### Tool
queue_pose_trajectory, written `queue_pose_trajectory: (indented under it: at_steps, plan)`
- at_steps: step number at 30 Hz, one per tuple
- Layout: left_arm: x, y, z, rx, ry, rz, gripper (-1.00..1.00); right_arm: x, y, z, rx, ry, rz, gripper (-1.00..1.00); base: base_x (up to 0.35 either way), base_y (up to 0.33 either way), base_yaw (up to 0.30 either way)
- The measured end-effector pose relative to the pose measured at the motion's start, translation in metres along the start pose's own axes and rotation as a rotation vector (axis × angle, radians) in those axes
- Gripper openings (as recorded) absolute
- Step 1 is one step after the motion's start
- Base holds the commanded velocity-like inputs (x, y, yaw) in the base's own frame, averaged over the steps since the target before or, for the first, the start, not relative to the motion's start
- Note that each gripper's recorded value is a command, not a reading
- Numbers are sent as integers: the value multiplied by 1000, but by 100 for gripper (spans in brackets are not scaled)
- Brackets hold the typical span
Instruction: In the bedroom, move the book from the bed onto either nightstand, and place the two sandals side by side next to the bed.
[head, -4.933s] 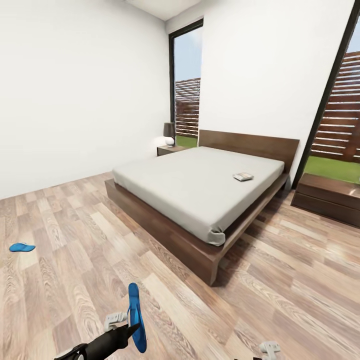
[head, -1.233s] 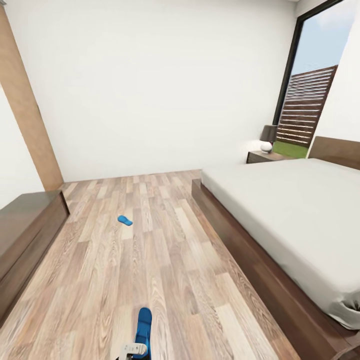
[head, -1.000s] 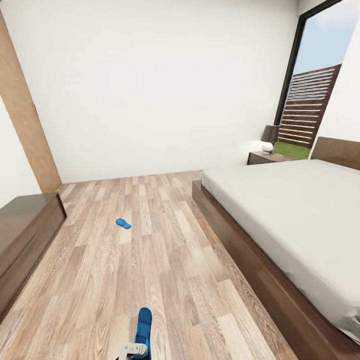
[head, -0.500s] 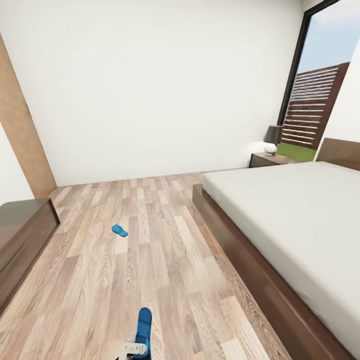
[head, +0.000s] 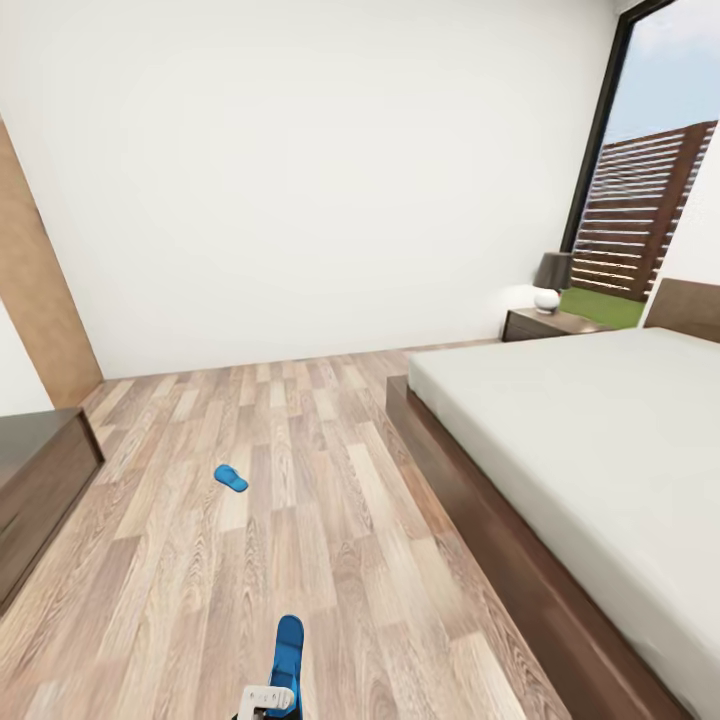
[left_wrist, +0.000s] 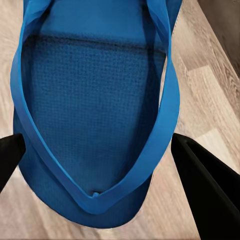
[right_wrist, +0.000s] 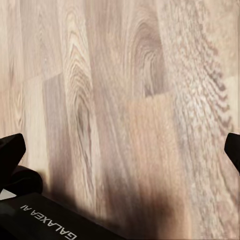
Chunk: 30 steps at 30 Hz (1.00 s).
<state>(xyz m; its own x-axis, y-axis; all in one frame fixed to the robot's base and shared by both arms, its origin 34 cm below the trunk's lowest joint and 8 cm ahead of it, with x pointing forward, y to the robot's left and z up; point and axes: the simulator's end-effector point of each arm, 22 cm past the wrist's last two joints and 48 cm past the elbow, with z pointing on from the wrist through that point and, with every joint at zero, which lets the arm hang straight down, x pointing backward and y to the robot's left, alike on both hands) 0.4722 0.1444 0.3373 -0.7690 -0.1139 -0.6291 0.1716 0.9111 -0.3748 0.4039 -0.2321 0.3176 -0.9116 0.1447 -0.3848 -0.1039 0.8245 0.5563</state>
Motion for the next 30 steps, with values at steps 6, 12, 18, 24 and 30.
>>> queue_pose_trajectory:
  at_steps: [6, 12, 18, 24, 30]
  plan:
    - [0, 0, 0, 0, 0, 0, -100, 0, 0, 0, 2, 0, 0, 100, 315, -71, 0]
    - [0, 0, 0, 0, 0, -1, -100, 0, 0, 0, 2, 0, 0, 100, 315, -88, 0]
    - [0, 0, 0, 0, 0, -1, -100, 0, 0, 0, 2, 0, 0, 100, 315, -74, 0]
    - [0, 0, 0, 0, 0, -1, -100, 0, 0, 0, 2, 0, 0, 100, 315, -16, 0]
    - [0, 0, 0, 0, 0, -1, -100, 0, -1, 0, 3, 0, 0, 100, 315, -1, 41]
